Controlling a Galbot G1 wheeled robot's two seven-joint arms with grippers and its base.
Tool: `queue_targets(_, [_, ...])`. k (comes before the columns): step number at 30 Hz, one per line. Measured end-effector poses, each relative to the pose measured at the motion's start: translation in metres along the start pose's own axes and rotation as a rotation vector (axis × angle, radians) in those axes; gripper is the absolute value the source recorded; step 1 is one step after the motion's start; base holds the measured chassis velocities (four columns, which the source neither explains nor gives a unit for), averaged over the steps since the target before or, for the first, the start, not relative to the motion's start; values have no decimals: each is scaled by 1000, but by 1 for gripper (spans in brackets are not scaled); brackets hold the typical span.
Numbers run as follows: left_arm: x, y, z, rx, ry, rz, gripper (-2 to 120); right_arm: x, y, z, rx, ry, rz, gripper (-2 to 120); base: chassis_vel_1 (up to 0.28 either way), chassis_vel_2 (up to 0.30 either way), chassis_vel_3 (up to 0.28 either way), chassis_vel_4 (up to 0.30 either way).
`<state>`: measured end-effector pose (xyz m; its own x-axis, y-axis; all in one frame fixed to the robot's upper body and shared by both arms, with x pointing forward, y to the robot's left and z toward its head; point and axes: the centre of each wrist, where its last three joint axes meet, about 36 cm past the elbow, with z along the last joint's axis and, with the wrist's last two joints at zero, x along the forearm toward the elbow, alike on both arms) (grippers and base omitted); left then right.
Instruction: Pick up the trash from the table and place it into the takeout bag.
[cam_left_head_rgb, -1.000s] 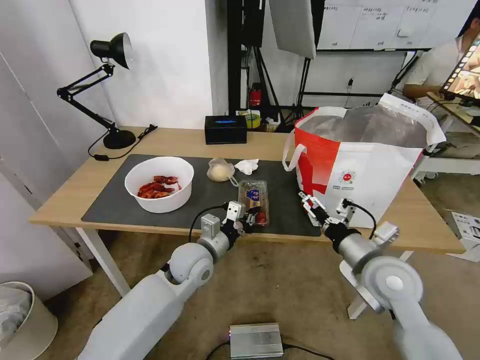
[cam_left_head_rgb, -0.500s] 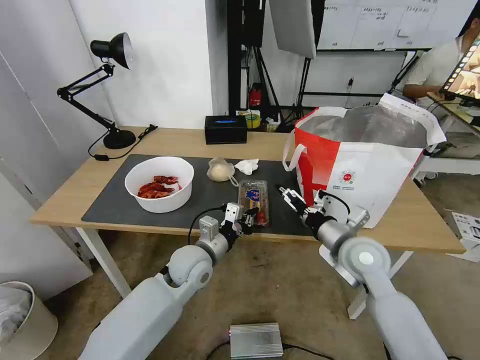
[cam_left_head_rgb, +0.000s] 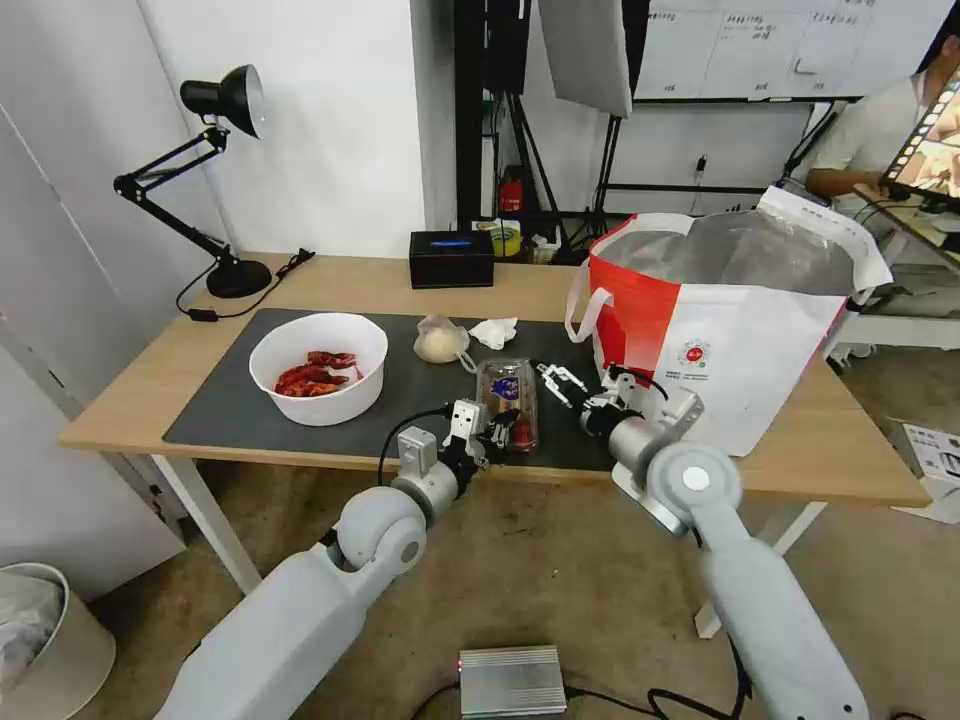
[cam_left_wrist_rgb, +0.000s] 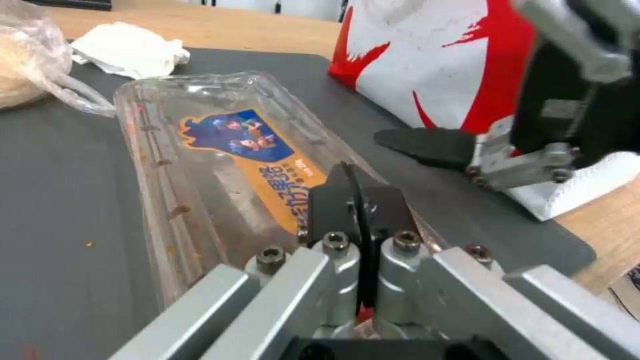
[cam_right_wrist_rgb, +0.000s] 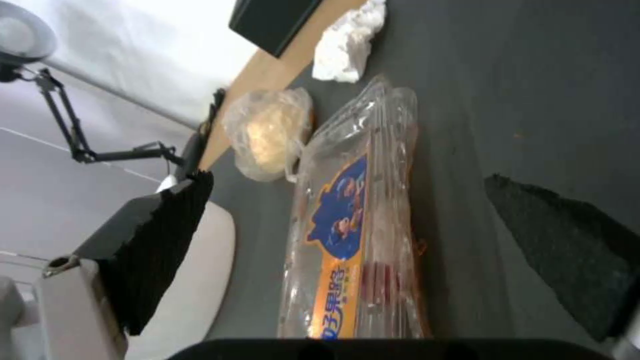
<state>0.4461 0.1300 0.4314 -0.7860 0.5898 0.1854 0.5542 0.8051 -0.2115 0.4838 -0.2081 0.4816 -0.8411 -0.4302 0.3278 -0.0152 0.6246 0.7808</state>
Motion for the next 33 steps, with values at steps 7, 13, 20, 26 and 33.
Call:
queue_targets(7, [0,0,-1,3,-3,-1,0,-12,6,-1,0,46,24,100,0,0,0,0])
queue_targets(13, [-1,-1,-1,8,-3,1,0,-24,9,-7,1,76,49,100,0,0,0,0])
queue_targets(20, [-2,-2,-1,12,-5,-1,0,-33,15,-13,12,101,74,100,0,0,0,0])
queue_targets(26, [-2,-3,0,17,-6,1,0,-38,20,-15,9,122,89,100,0,0,0,0])
queue_targets(33, [-2,-4,0,22,-7,1,0,-44,24,-16,7,140,90,100,0,0,0,0])
